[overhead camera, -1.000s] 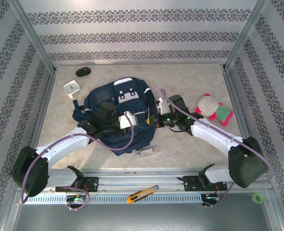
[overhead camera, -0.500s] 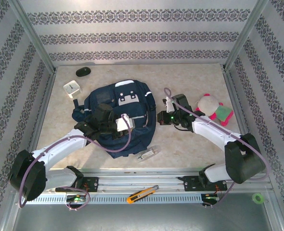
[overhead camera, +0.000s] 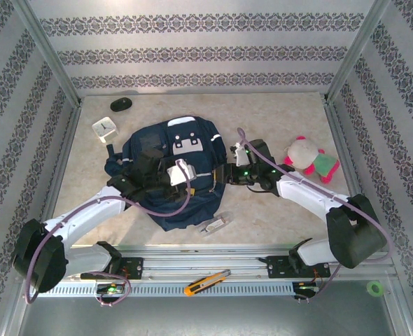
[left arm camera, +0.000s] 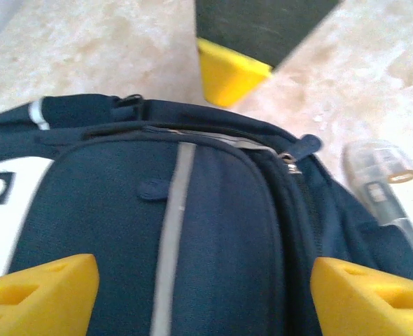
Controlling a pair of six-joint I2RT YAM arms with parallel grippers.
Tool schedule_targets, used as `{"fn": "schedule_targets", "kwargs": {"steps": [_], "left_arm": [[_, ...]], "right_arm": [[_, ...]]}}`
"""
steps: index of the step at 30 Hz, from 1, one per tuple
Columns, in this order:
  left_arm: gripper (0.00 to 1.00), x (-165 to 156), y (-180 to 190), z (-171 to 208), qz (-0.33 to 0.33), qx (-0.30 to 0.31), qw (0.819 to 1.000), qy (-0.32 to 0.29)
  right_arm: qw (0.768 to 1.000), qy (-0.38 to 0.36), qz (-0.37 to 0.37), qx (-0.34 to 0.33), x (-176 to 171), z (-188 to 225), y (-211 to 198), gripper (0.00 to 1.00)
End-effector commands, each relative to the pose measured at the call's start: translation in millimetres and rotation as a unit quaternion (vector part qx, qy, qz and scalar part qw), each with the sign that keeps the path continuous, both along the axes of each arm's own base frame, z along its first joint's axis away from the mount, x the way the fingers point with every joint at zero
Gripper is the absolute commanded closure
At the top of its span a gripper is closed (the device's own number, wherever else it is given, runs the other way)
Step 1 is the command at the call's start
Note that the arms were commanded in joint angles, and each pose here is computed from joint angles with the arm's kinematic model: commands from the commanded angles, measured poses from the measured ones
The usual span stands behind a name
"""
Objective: Pack the student bag
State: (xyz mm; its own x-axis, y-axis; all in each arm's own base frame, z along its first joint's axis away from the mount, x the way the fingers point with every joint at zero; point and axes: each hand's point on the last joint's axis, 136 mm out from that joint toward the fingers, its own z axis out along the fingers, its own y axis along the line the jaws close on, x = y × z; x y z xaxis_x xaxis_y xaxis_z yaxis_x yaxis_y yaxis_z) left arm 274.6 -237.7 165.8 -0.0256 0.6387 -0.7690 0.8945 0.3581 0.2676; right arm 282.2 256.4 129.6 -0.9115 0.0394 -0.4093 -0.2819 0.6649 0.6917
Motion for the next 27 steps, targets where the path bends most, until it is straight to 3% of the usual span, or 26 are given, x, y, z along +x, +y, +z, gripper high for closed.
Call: {"fn": "schedule_targets", "kwargs": {"steps": [1,6,11,12,16,19,27], "left_arm": [[0.19,13,8,3,0.01,0.039,0.999,-0.027],[0.19,16,11,0,0.012,0.055,0.998,-0.037],[0.19,14,10,-1,0.009,0.048,0.998,-0.033],[0.19,12,9,-2,0.004,0.047,0.998,-0.031],[0.18,9,8,-8,-0.009,0.052,0.998,-0.027],[0.16,6,4,-14,-0.025,0.055,0.998,-0.011],[0.15,28,-1,-9,0.001,0.049,0.998,-0.028]], "right_arm": [[0.998,0.045,-0.004,0.049,-1,9,23,0.54],[0.992,0.108,-0.058,0.044,7,-3,32,0.52],[0.988,0.126,-0.087,0.028,12,-11,35,0.5],[0.987,0.129,-0.086,0.029,12,-11,38,0.53],[0.989,0.109,-0.085,0.052,19,6,48,0.85],[0.99,0.081,-0.078,0.081,25,31,57,0.99],[0.988,0.024,-0.076,0.13,28,85,61,1.0]]}}
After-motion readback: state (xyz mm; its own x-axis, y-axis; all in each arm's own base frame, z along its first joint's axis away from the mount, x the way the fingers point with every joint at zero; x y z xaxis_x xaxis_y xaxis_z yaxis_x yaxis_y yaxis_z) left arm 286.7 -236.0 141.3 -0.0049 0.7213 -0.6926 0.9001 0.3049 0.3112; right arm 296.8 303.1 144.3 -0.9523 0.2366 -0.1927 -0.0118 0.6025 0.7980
